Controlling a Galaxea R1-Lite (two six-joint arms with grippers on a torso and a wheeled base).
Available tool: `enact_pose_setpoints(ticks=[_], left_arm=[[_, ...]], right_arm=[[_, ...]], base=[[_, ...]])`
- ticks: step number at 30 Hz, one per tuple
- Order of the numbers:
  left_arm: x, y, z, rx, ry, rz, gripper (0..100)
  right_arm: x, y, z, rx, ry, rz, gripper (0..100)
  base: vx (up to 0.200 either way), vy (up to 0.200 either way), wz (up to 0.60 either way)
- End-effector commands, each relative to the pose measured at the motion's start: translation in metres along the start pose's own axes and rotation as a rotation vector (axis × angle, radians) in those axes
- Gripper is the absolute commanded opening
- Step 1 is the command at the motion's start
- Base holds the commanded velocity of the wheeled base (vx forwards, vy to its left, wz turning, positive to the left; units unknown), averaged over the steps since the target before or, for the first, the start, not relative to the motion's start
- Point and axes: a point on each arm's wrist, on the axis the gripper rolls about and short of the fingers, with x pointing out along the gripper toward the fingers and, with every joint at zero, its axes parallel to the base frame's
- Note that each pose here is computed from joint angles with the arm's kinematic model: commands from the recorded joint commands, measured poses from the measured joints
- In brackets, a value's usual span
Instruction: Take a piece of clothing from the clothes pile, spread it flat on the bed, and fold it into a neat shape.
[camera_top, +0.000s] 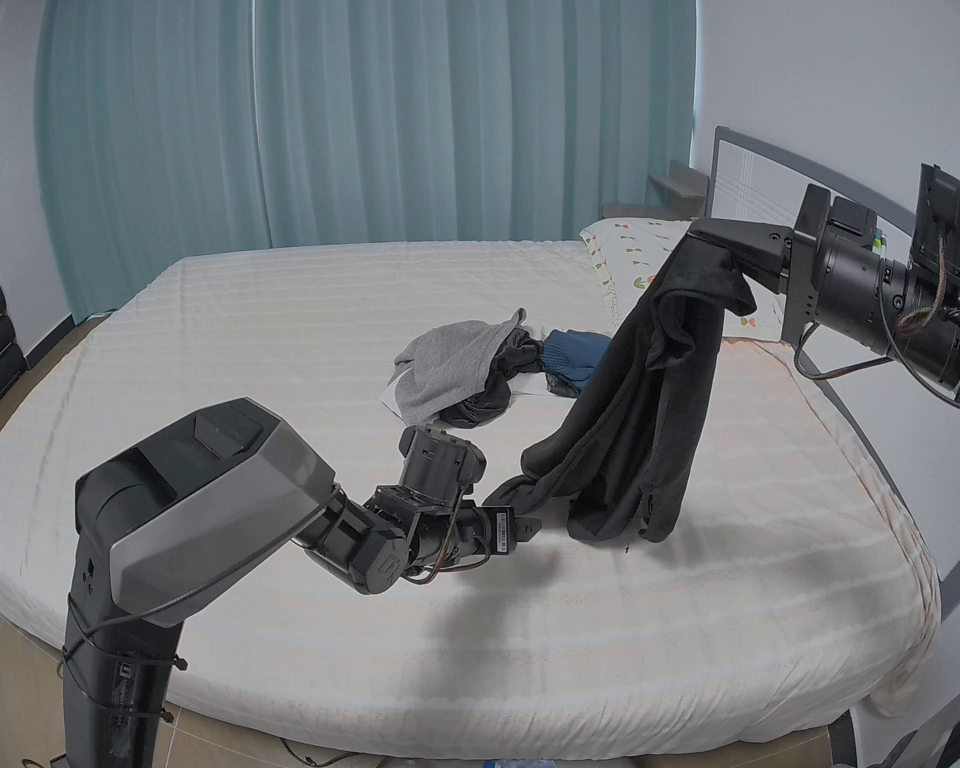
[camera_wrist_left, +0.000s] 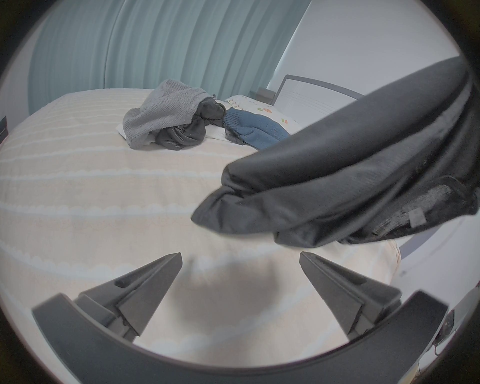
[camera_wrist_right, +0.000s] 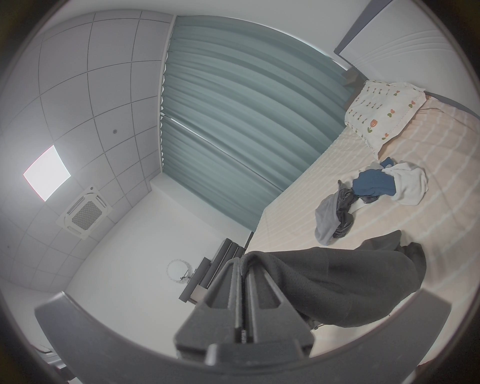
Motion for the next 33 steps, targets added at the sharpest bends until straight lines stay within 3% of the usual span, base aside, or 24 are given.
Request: enact_pose_setpoints(ticks=[1, 15, 16, 20, 25, 27, 30, 33], left_arm=[[0.017, 0.002, -0.002, -0.001, -0.006, 0.000, 100], [0.045, 0.003, -0.001, -0.003, -0.038, -0.013, 100], [0.046, 0.003, 0.000, -0.003, -0.042, -0.015, 0], [0.048, 0.005, 0.002, -0.010, -0.052, -0.013, 0], [0.041, 0.006, 0.011, -0.081, -0.102, 0.043, 0], [0.023, 0.000, 0.029, -0.136, -0.143, 0.049, 0], [0.002, -0.001, 0.042, -0.180, -0.136, 0.057, 0], [-0.047, -0.005, 0.071, -0.256, -0.123, 0.080, 0]], right_arm=[[0.003, 0.006, -0.001, -0.003, 0.007, 0.023, 0], [0.007, 0.008, 0.006, -0.002, -0.018, 0.031, 0], [0.006, 0.007, 0.006, 0.000, -0.020, 0.027, 0], [0.004, -0.001, 0.011, 0.004, -0.035, -0.003, 0], [0.006, -0.026, 0.011, 0.027, -0.034, -0.077, 0], [0.006, -0.040, 0.008, 0.044, -0.020, -0.118, 0], [0.009, -0.052, 0.004, 0.058, -0.006, -0.149, 0], [0.023, -0.076, -0.001, 0.080, 0.011, -0.208, 0]], base=[[0.000, 0.000, 0.00], [0.000, 0.000, 0.00], [0.000, 0.000, 0.00], [0.000, 0.000, 0.00], [0.000, 0.000, 0.00], [0.000, 0.000, 0.00], [0.000, 0.000, 0.00], [0.000, 0.000, 0.00]])
